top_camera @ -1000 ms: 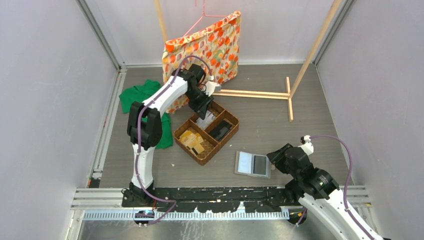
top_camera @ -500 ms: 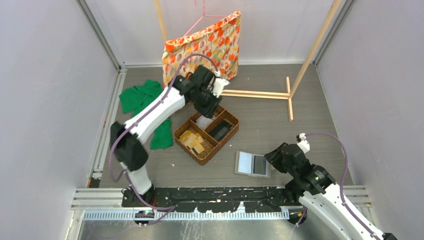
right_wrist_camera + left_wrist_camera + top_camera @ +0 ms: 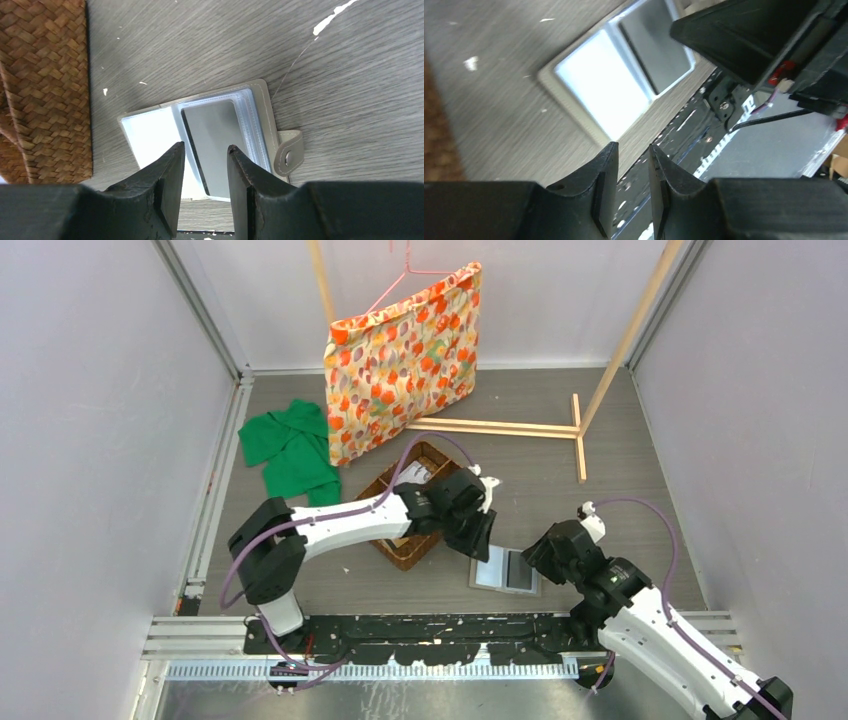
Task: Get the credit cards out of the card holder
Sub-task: Remove the credit card from the card holder.
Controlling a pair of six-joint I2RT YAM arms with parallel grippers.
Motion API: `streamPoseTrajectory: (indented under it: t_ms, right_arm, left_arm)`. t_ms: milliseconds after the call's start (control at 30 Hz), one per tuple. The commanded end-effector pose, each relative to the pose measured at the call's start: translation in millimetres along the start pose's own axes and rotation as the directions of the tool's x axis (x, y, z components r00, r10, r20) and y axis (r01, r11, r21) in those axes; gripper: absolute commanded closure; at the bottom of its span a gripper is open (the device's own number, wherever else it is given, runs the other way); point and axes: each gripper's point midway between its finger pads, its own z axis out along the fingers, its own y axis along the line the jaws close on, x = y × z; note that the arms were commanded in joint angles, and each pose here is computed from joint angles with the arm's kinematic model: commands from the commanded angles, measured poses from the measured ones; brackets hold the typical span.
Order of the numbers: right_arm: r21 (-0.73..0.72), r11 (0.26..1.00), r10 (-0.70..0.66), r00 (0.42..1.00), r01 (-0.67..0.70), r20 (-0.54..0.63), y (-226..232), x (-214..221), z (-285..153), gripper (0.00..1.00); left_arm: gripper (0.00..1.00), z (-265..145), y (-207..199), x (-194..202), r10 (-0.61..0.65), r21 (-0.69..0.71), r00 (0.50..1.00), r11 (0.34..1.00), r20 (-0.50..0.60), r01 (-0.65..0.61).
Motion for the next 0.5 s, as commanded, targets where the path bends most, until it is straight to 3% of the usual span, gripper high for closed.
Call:
streamPoseTrajectory:
  t_ms: [0,467]
  right_arm:
    - [-0.020,1.000,0.019,1.000,-0.020,-0.001,1.4,3.9,7.1,0.58]
    - [-0.012,1.000,0.014,0.999,-0.015,-0.047,-3.3,16.8,19.6,0.58]
  left_arm:
    - [0.70,8.6,-39.9,-38.0,-0.103,0.139,0.983,0.987,0.154,0.082]
    - [0.69,64.1,-24.6,-19.1,-0.204,0.142,0.974,0.972,0.097,0.189]
